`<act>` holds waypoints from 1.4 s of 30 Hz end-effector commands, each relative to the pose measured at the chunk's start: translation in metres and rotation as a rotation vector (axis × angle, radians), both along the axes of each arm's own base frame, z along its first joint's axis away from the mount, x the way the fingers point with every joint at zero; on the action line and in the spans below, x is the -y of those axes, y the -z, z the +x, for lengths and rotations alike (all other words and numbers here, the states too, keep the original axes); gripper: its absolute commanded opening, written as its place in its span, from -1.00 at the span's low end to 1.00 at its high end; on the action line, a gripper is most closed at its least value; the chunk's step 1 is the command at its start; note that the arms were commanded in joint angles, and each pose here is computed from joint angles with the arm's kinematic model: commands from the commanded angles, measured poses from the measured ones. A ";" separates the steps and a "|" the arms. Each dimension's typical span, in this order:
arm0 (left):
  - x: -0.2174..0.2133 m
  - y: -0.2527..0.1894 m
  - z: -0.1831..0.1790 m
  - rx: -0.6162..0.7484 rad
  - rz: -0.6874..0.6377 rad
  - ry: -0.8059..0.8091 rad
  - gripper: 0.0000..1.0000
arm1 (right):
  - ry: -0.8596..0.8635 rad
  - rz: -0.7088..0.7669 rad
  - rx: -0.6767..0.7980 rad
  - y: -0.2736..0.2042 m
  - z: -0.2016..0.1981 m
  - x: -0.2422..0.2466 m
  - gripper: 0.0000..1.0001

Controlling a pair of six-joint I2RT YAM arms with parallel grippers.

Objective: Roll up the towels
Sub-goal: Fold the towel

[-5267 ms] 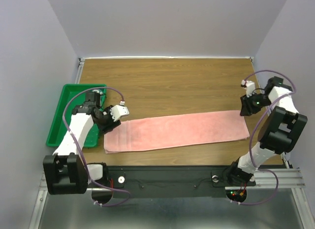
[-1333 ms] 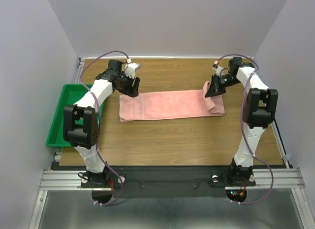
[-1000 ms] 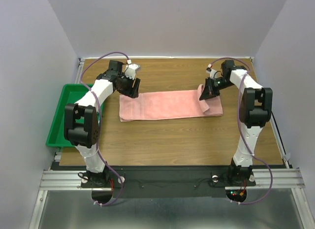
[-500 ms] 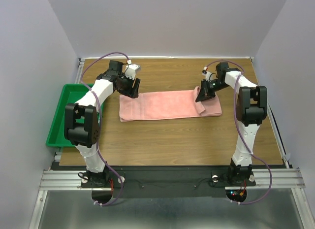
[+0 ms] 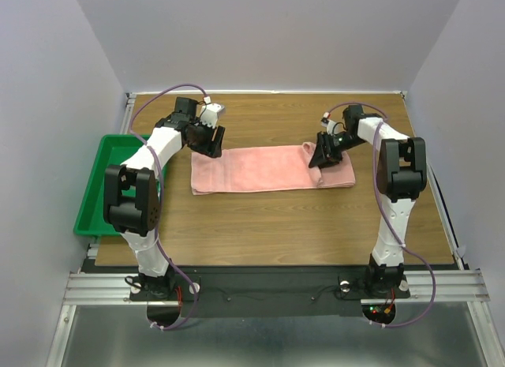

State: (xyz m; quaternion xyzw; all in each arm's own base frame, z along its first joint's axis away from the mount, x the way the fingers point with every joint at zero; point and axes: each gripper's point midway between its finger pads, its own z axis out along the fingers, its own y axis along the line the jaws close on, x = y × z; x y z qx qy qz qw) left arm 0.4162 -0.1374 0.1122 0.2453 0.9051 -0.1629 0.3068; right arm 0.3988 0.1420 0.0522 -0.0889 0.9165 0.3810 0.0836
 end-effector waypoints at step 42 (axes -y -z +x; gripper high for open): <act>0.051 0.053 -0.040 -0.140 -0.013 0.117 0.02 | 0.093 0.057 0.270 -0.062 0.062 0.053 -0.51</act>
